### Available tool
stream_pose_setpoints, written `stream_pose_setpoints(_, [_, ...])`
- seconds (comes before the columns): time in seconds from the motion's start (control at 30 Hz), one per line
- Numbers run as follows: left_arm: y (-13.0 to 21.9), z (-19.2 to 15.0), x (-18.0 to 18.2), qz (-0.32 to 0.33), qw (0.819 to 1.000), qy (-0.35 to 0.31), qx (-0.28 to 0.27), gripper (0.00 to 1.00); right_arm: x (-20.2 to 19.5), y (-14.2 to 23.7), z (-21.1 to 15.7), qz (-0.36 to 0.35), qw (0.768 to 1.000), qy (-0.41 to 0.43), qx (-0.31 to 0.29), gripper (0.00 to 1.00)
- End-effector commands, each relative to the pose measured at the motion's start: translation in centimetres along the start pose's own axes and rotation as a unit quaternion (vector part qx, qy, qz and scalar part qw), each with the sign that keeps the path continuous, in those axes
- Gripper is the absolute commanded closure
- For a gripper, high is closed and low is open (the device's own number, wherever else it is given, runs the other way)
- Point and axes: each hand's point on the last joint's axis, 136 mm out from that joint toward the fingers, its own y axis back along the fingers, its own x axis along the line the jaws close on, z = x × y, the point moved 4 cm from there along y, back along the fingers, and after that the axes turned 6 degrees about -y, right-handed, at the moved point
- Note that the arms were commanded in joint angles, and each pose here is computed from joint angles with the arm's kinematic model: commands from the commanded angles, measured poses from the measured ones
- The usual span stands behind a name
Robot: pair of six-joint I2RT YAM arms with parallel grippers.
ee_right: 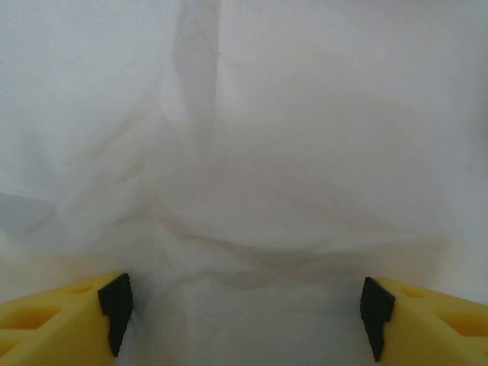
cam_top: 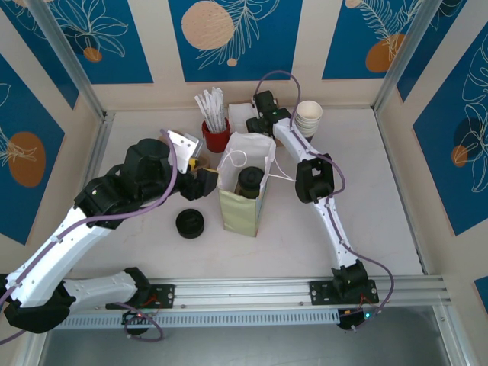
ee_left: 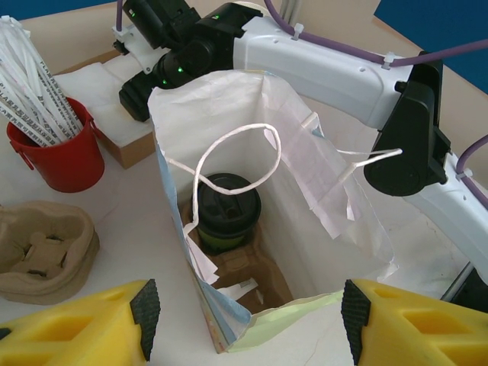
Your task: Pack the takeout coffee
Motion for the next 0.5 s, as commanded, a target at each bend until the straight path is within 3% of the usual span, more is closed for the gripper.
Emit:
stream_pose_setpoints(0.0, [0.5,0.15,-0.29,-0.005,1.0,0.008,-0.012,0.35,-0.33,-1.0,-0.25,-0.001,1.0,0.008,-0.001,0.2])
stream_pose_setpoints(0.2, [0.64,0.25,-0.3,-0.005,1.0,0.008,-0.015,0.34,-0.27,-1.35,-0.76,0.001,1.0,0.009,0.007,0.24])
stream_pose_setpoints(0.47, [0.56,0.12,-0.26,-0.004,1.0,0.009,-0.013,0.34,0.08,-0.5,-0.05,0.017,1.0,0.001,0.003,0.49])
